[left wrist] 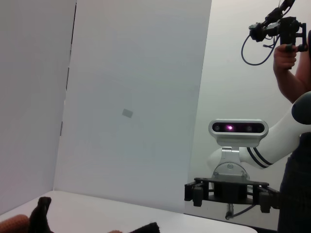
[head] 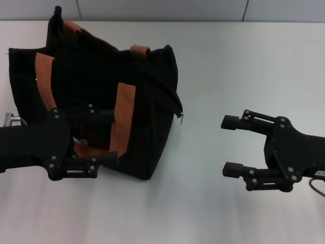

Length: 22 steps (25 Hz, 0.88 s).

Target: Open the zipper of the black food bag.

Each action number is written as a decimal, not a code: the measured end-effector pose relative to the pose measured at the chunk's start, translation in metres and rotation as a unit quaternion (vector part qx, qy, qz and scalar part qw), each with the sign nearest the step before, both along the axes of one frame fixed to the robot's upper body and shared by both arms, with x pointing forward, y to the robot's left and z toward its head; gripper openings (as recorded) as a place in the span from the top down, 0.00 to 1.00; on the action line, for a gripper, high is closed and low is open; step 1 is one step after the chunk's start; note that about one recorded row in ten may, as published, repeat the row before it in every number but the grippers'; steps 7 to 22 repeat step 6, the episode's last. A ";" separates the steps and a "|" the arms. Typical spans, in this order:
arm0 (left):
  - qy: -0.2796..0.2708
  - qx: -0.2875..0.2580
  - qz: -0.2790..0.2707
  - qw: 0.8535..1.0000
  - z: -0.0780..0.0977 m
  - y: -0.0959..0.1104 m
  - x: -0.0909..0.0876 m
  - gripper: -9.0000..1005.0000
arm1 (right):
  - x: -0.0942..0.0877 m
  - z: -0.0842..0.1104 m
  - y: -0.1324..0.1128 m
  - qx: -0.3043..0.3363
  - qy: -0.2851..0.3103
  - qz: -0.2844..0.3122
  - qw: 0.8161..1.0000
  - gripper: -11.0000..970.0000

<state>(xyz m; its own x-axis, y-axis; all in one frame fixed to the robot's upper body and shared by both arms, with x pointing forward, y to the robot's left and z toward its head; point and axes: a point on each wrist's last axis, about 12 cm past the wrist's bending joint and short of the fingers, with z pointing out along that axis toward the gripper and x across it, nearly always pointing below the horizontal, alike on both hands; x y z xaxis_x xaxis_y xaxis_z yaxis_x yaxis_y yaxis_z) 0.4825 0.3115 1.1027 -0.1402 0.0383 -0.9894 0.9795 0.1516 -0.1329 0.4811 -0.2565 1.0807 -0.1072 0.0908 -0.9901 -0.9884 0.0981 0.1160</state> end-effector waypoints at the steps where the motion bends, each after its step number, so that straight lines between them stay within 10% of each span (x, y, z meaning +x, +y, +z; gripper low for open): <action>1: -0.001 0.000 0.000 1.000 0.000 -0.001 0.000 0.19 | 0.001 0.000 0.000 -0.002 0.000 -0.001 1.000 0.13; 22: -0.002 0.002 0.001 1.000 -0.001 -0.003 0.002 0.19 | 0.002 0.000 0.001 -0.003 0.000 -0.001 1.000 0.13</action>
